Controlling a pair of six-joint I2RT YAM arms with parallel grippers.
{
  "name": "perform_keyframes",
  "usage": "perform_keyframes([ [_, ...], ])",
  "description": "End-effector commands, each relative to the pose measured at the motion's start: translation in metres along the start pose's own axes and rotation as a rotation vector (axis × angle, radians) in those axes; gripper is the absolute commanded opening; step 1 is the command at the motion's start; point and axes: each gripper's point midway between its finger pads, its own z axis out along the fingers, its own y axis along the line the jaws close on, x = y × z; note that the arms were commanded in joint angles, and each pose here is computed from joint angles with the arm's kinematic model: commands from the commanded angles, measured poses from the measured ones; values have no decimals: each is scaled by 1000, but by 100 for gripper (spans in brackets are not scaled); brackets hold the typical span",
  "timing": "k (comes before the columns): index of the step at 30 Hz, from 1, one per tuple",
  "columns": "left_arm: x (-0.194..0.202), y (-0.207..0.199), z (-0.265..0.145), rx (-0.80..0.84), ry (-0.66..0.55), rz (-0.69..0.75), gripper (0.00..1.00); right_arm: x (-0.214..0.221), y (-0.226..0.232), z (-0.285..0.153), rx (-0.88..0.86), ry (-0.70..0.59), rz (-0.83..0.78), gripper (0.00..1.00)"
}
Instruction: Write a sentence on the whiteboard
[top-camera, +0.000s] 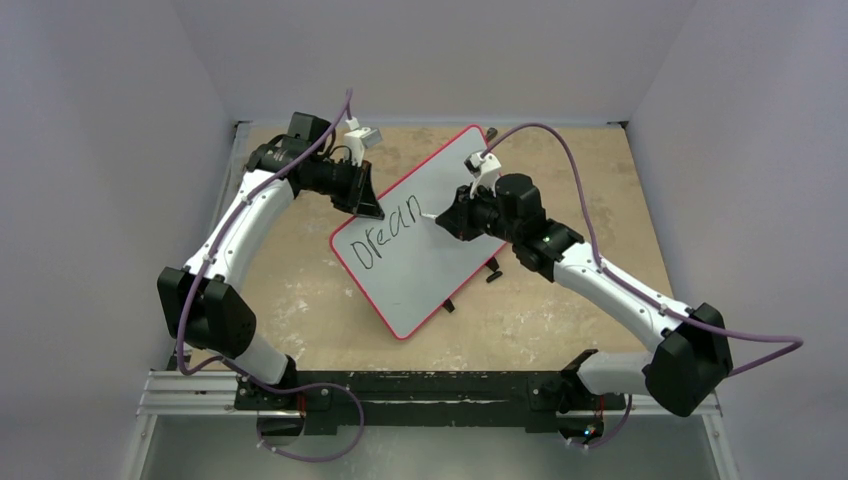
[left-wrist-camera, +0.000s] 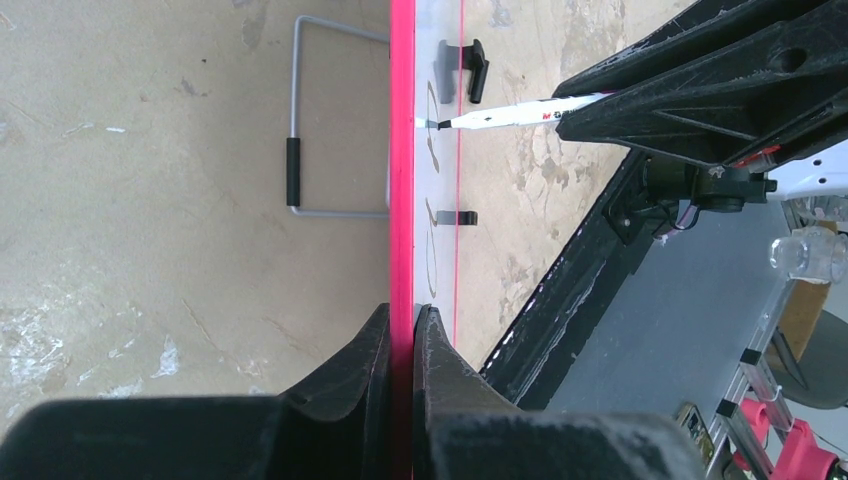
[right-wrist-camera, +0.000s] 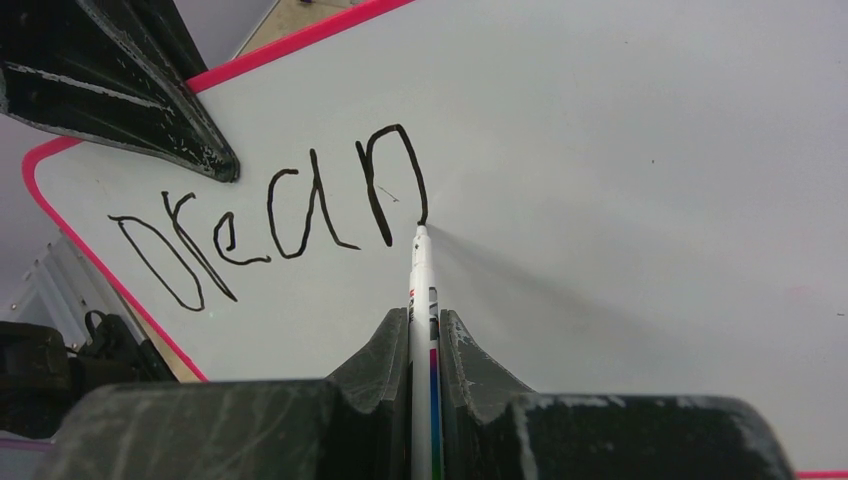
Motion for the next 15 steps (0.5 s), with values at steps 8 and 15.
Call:
perform_keyframes([
  [8, -2, -7, -4, -33, -26, 125, 0, -51, 9, 14, 9, -78, -6, 0],
  [15, -1, -7, -4, -32, -30, 130, 0, -60, 2, 19, 60, -83, -13, 0],
])
